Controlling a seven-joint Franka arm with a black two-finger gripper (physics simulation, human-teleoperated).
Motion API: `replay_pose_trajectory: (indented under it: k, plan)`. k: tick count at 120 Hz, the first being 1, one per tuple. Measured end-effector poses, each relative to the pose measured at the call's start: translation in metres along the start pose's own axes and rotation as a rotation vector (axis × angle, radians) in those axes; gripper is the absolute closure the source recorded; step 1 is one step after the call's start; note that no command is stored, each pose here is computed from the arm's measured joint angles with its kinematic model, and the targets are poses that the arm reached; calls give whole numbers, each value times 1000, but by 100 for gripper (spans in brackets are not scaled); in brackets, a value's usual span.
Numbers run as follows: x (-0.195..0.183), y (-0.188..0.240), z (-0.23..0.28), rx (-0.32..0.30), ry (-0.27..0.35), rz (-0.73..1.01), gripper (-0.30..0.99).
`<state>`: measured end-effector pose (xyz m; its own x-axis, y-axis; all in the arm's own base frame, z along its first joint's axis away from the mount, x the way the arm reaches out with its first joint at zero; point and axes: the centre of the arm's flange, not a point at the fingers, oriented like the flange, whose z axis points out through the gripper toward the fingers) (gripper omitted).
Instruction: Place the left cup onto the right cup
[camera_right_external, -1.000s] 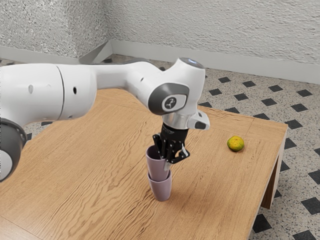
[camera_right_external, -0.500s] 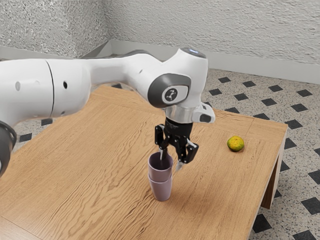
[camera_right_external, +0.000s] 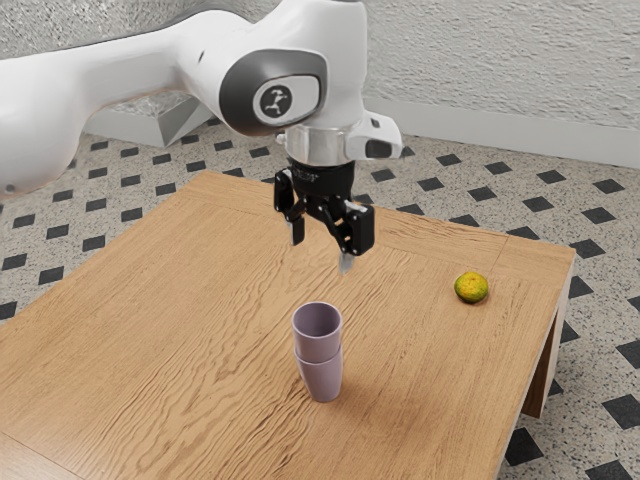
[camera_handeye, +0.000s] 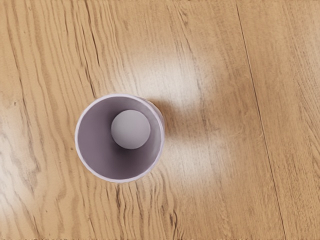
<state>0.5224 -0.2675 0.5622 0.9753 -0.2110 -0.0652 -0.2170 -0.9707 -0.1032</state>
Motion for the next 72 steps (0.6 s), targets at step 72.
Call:
replay_pose_trajectory:
  k: [72]
  plan:
    - [15, -139, 12, 7, -27, -104, 0]
